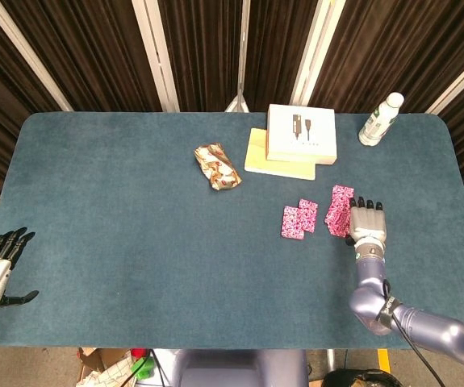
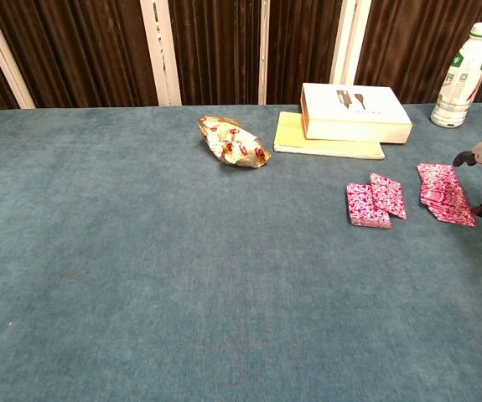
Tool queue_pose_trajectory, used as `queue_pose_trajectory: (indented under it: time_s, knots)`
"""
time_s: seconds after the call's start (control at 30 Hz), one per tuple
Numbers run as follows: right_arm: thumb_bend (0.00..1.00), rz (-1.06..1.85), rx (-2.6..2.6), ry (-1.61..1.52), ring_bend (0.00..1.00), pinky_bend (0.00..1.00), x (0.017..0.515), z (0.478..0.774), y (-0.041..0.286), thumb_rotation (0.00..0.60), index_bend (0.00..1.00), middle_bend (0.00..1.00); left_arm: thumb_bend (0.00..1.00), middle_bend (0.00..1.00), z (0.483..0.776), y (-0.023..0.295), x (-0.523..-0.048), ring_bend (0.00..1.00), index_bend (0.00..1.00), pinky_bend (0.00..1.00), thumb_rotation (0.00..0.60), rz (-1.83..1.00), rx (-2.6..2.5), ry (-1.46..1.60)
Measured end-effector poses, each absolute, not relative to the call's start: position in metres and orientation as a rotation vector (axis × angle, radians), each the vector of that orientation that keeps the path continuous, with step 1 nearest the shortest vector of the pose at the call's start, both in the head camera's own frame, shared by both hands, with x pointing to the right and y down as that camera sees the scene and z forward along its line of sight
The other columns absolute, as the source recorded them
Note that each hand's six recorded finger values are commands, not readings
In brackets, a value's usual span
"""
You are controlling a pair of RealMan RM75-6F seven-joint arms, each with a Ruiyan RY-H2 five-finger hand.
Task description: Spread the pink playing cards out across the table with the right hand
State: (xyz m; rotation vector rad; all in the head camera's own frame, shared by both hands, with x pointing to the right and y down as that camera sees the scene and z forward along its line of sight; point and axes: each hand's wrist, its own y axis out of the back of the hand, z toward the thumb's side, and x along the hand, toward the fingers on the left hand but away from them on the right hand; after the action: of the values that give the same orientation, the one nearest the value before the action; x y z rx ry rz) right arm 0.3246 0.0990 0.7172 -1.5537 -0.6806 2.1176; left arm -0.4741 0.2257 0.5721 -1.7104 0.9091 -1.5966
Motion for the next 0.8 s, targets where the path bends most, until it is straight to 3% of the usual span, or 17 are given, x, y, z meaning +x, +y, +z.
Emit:
queue_pose_trajectory:
  time_s: [0.3, 0.47, 0.8]
  knots:
    - [0.39, 2.043, -1.623, -0.671, 0.0, 0.0, 0.298, 0.707, 0.102, 0.6, 0.0, 0.0, 0.01, 0.0, 0.572, 0.225, -0.475, 0.0, 0.0, 0.0, 0.6, -1.597, -1.712, 0.913]
    - [0.3, 2.009, -1.672, -0.655, 0.0, 0.0, 0.282, 0.704, 0.105, 0.6, 0.0, 0.0, 0.01, 0.0, 0.572, 0.225, -0.475, 0.0, 0.0, 0.0, 0.6, -1.597, -1.714, 0.916]
    - [0.28, 1.922, -1.752, -0.579, 0.0, 0.0, 0.24, 0.707, 0.109, 0.6, 0.0, 0.0, 0.01, 0.0, 0.573, 0.225, -0.477, 0.0, 0.0, 0.0, 0.6, -1.606, -1.725, 0.922]
